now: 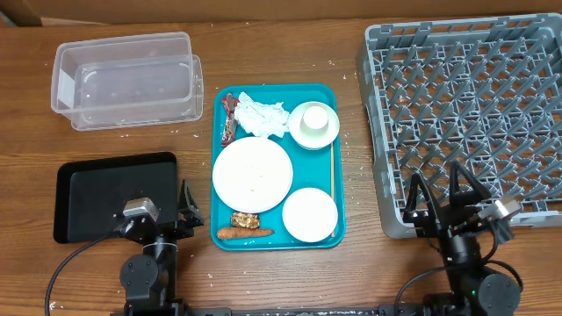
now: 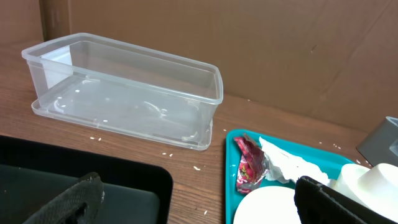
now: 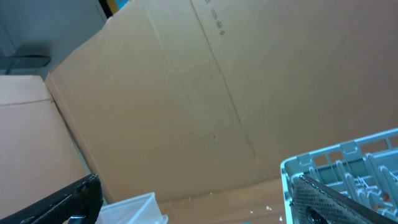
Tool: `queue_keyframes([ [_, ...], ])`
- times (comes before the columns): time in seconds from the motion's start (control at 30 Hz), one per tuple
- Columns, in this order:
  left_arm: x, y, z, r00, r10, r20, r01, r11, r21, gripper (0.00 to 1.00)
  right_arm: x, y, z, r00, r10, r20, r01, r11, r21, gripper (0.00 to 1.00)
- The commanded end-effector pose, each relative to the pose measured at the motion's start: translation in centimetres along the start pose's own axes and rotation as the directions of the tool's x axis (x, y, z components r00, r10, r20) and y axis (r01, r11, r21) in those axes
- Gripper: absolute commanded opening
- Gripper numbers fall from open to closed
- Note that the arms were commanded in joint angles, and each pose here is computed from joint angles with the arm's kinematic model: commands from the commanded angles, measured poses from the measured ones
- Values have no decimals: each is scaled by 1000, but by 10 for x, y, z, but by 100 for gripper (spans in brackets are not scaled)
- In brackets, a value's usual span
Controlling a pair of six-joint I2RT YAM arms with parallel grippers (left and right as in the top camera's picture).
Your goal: Sort waste into correct bins and load items into the dishwasher
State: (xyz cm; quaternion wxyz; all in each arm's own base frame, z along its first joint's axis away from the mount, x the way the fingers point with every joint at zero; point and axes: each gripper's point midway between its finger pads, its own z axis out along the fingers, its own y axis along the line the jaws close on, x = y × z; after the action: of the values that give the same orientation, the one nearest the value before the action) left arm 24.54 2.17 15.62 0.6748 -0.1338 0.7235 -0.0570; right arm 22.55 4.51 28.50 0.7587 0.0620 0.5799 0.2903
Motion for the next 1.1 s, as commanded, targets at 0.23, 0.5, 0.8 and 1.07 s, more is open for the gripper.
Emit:
queue_keyframes([
  [0.23, 0, -3, 0, 1000, -7, 4, 7, 1000, 17, 100, -11, 36, 85, 946, -61, -318, 24, 993, -119, 100],
  [0.5, 0, -3, 0, 1000, -7, 4, 7, 1000, 17, 100, 49, 28, 161, 660, -109, -743, 12, 991, -134, 100],
  [0.8, 0, -3, 0, 1000, -7, 5, 7, 1000, 17, 100, 143, 18, 188, 226, -102, -969, 137, 988, -73, 100],
  [1.07, 0, -3, 0, 1000, -7, 4, 7, 1000, 17, 100, 208, 49, 200, 185, -113, -976, 13, 994, -112, 100],
])
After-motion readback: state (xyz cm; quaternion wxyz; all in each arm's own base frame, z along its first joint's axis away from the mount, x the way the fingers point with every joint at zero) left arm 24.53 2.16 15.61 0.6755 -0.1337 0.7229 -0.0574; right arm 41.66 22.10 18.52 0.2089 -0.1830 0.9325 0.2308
